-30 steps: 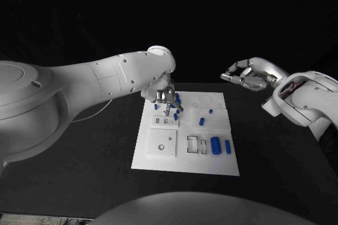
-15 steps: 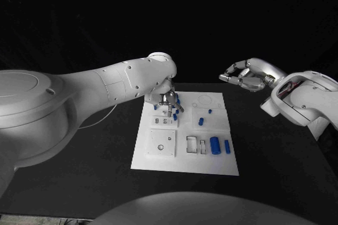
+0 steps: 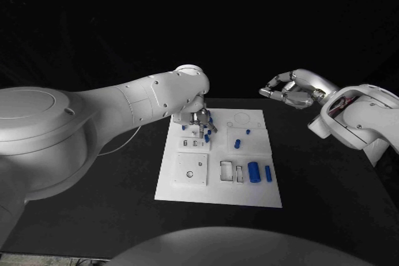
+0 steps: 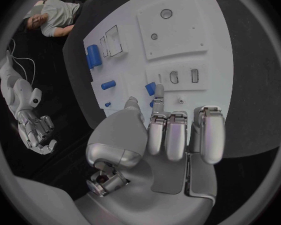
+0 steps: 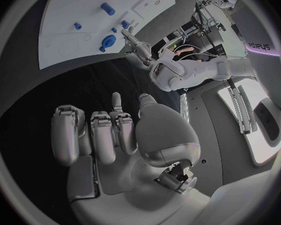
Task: Assemble the parts on the task board
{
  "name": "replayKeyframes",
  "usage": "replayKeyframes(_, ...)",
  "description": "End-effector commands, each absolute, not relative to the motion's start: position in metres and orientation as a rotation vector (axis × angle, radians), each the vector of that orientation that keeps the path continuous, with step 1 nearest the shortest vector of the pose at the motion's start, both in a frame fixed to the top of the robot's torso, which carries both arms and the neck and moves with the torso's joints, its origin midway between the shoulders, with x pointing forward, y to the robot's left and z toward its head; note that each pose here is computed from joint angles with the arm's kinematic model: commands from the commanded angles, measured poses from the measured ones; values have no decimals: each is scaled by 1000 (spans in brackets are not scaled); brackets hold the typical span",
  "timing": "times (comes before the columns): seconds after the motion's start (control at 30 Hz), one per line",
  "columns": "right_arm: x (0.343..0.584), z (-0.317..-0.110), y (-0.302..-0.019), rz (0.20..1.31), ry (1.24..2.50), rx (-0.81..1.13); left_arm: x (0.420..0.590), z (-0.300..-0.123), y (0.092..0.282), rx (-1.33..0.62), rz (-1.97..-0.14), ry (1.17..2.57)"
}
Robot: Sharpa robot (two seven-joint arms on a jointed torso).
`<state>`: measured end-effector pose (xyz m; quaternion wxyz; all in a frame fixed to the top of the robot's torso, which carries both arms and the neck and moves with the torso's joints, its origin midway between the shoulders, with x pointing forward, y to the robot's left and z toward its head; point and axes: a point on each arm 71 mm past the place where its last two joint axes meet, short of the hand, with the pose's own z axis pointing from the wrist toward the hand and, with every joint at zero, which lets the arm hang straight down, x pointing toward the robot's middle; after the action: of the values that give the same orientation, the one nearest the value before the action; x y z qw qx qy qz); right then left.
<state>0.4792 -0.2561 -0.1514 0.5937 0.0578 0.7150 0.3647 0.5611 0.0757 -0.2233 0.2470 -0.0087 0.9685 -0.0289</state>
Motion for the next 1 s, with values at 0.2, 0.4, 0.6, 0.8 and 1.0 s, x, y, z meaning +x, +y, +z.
replayKeyframes(0.2,478,-153,-256,848,1680,126,561,-227,74,-38,-58,2634)
replayKeyframes(0.4,477,-154,-257,845,1686,128,561,-230,73,-43,-55,2636)
replayKeyframes(0.6,477,-154,-258,843,1690,129,561,-231,75,-45,-50,2638)
replayKeyframes(0.8,477,-155,-259,840,1696,130,562,-233,76,-56,-52,2643)
replayKeyframes(1.0,477,-155,-259,838,1701,133,563,-233,76,-55,-50,2645)
